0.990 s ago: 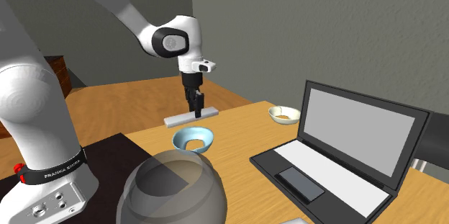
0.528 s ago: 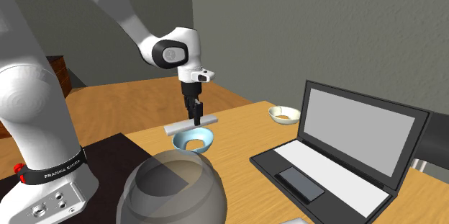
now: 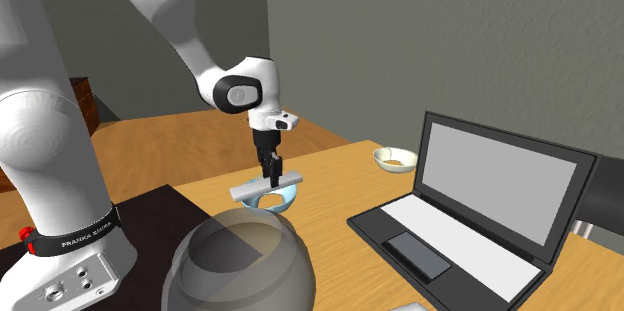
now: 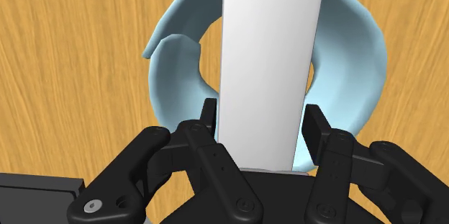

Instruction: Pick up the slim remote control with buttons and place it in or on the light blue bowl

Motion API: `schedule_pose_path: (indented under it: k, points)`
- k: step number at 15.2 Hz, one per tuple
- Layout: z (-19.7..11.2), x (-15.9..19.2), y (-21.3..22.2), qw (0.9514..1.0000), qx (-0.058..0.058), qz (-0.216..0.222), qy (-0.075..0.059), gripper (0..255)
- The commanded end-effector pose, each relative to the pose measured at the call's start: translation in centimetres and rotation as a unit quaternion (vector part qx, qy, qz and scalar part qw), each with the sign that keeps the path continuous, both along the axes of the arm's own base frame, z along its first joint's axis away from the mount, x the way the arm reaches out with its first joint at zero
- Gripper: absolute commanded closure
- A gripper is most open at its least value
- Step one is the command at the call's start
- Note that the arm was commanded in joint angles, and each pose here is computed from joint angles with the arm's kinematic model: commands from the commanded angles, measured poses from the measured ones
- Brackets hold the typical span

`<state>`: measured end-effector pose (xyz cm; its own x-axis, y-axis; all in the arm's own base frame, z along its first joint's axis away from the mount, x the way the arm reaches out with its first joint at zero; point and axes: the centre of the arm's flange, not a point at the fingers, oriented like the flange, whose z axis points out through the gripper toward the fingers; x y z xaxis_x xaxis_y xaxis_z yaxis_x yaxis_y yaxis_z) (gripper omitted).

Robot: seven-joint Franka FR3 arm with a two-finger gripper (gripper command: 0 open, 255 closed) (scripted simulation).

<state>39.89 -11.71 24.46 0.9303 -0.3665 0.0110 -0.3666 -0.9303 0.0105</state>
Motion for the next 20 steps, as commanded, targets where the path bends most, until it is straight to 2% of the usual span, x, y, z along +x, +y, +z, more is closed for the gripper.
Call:
schedule_pose_path:
  k: [1, 8, 9, 14, 18, 20]
  points:
    - [-0.8, 0.0, 0.0, 1.0, 0.0, 0.0, 0.0, 255]
    - [-0.8, 0.0, 0.0, 1.0, 0.0, 0.0, 0.0, 255]
    - [-0.8, 0.0, 0.0, 1.0, 0.0, 0.0, 0.0, 0]
    - [-0.8, 0.0, 0.0, 1.0, 0.0, 0.0, 0.0, 0]
    - [4.2, -0.1, 0.1, 1.0, 0.0, 0.0, 0.0, 0]
    - [4.2, -0.1, 0.1, 1.0, 0.0, 0.0, 0.0, 0]
